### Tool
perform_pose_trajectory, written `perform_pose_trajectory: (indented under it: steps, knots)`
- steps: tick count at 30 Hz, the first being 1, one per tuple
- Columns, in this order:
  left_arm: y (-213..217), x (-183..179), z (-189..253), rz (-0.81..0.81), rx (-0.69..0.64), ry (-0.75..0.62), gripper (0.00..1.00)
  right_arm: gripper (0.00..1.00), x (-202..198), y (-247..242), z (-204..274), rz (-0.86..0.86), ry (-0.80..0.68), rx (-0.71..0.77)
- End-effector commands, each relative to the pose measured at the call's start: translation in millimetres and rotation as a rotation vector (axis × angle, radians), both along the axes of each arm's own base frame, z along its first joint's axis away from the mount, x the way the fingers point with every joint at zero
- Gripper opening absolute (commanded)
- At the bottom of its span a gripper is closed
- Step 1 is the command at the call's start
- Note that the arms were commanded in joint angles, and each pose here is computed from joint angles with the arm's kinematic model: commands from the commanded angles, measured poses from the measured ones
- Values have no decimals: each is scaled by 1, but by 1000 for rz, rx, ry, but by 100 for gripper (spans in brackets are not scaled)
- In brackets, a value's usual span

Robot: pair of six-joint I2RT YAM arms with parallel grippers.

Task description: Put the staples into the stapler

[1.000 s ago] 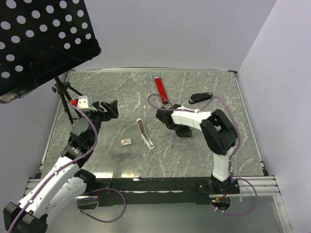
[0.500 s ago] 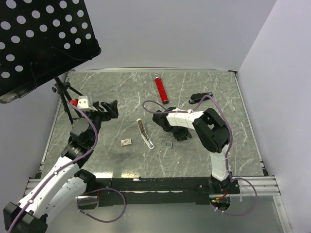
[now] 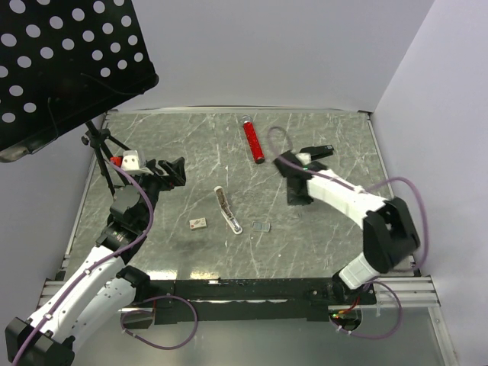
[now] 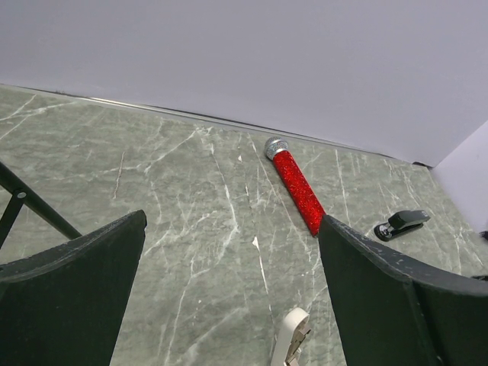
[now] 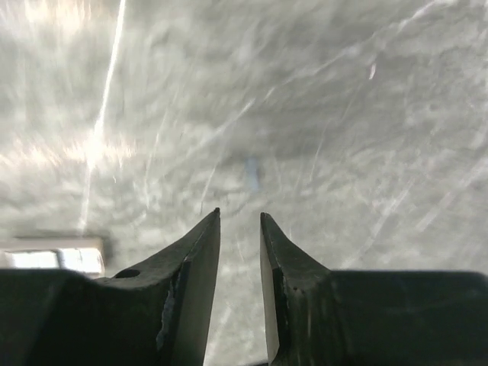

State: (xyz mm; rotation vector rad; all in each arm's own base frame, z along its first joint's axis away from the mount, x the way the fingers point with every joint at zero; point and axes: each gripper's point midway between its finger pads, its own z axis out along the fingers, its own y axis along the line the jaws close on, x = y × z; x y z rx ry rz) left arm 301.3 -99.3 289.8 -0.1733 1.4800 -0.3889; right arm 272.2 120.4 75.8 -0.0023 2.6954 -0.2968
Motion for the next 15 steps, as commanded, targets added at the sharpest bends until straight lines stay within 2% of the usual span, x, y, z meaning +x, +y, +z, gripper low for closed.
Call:
perform_pose_trajectory:
  steps: [1,6,15]
  knots:
    - [-2,-2,12,-14,-6,-51,99,34,9,-5,-4,-60,-24,215]
    - [-2,-2,12,-12,-4,-51,99,32,11,-13,-20,-102,-2,360]
    - [-1,-2,12,-9,-2,-50,100,26,11,-14,-40,-95,36,426]
